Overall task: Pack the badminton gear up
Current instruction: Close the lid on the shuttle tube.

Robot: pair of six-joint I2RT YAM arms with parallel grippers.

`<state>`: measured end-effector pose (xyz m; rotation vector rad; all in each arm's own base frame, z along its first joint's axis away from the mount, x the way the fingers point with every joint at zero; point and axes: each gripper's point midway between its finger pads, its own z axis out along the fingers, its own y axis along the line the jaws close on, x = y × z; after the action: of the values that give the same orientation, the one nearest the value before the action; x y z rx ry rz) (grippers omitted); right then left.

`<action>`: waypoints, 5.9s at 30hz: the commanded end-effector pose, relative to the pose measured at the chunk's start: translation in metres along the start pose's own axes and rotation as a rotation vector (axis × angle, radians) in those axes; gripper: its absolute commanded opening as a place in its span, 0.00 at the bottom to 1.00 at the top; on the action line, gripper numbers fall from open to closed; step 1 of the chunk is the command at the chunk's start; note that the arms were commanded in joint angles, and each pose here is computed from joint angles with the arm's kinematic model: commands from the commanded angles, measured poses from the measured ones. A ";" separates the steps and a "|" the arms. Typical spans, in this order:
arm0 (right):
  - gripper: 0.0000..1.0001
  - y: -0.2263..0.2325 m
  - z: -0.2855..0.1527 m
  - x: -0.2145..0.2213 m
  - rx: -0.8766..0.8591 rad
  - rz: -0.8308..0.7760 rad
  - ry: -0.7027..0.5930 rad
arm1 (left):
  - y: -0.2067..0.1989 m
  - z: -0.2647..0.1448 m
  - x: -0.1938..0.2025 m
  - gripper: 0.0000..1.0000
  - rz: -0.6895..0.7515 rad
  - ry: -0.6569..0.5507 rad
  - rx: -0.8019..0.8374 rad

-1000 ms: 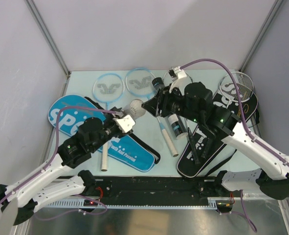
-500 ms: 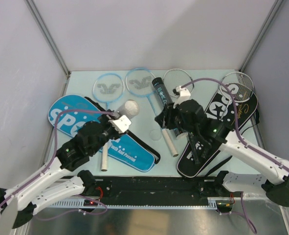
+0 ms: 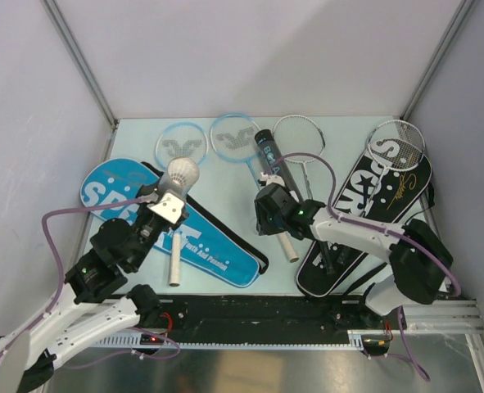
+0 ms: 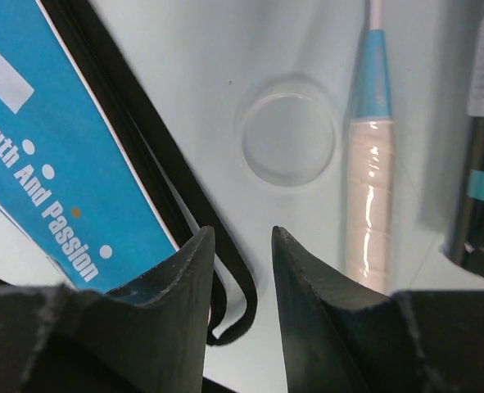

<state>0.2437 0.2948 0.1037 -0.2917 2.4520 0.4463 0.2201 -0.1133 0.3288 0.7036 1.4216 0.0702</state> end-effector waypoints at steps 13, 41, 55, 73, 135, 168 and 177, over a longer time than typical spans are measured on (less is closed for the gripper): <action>0.34 0.019 0.080 0.001 -0.039 -0.058 0.033 | 0.035 -0.017 -0.033 0.55 -0.061 -0.116 -0.103; 0.00 0.061 -0.072 -0.111 -0.298 -0.060 -0.324 | -0.005 0.003 -0.025 0.54 -0.069 -0.090 0.040; 0.00 0.111 -0.272 -0.161 -0.755 -0.379 -0.825 | -0.060 0.006 -0.035 0.55 -0.088 -0.106 0.334; 0.00 0.145 -0.298 -0.120 -1.000 -0.693 -0.718 | -0.102 0.000 -0.033 0.54 -0.085 -0.043 0.573; 0.18 0.146 -0.275 -0.146 -1.017 -0.290 -0.450 | -0.099 0.004 -0.034 0.53 0.060 -0.066 0.587; 0.17 0.171 -0.268 -0.117 -1.109 -0.209 -0.358 | -0.082 0.019 -0.057 0.47 0.073 -0.160 0.480; 0.17 0.167 -0.291 -0.125 -1.119 -0.213 -0.420 | -0.085 0.022 -0.044 0.48 0.071 -0.123 0.468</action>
<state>0.1426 0.3600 0.4042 -0.7901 1.6335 1.5476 0.1944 -0.2080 0.2974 1.2177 1.3732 -0.2613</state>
